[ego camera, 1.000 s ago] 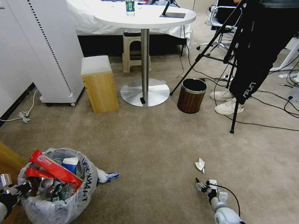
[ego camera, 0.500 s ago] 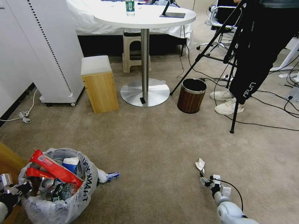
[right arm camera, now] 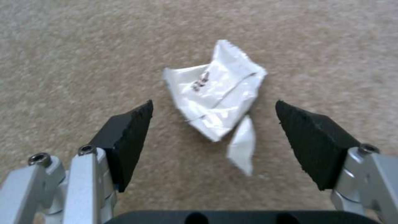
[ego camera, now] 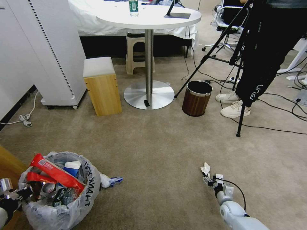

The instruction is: Pick up the trash bin and place the garbage on the floor into it.

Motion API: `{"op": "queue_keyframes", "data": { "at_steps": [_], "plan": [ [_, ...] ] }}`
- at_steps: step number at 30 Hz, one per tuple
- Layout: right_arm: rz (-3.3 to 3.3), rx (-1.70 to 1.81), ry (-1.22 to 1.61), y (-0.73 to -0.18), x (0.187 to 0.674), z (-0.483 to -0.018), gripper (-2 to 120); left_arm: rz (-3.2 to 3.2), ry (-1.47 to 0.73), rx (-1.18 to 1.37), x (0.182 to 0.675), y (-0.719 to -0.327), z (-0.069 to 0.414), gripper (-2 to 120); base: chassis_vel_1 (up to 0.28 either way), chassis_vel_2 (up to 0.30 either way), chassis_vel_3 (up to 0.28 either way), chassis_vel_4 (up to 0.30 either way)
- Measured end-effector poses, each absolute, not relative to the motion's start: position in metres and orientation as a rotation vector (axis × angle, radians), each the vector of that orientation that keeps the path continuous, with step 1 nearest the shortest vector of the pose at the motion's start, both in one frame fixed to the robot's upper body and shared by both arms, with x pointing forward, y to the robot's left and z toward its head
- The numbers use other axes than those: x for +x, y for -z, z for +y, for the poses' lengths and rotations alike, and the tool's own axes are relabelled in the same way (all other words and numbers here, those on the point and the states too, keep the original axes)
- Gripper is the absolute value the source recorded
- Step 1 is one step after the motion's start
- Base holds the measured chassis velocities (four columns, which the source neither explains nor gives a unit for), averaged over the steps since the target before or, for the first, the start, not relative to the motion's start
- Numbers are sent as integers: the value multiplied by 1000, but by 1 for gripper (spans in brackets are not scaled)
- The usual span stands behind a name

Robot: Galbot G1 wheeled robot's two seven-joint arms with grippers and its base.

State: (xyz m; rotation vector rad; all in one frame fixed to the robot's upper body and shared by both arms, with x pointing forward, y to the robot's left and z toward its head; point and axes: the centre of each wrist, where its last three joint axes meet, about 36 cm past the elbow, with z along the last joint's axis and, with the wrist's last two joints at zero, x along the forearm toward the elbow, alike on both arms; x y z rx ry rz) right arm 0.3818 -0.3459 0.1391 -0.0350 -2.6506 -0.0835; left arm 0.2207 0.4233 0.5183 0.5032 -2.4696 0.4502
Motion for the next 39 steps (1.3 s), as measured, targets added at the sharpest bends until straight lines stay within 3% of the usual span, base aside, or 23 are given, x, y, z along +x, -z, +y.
{"op": "queue_keyframes", "data": {
  "at_steps": [6,16,34,39],
  "plan": [
    [-2645,-6,76,-130,386,-336,78,-2470,-453,506,220,-518,424,1,0,0,0,0],
    [-2626,0,51,-118,390,-331,65,-2469,-455,515,221,-517,427,1,0,0,0,0],
    [-2630,1,36,-114,385,-331,0,-2457,-461,536,222,-510,434,1,0,0,0,0],
    [-2634,4,33,-114,383,-333,0,-2458,-463,537,221,-509,434,1,0,0,0,0]
  ]
}}
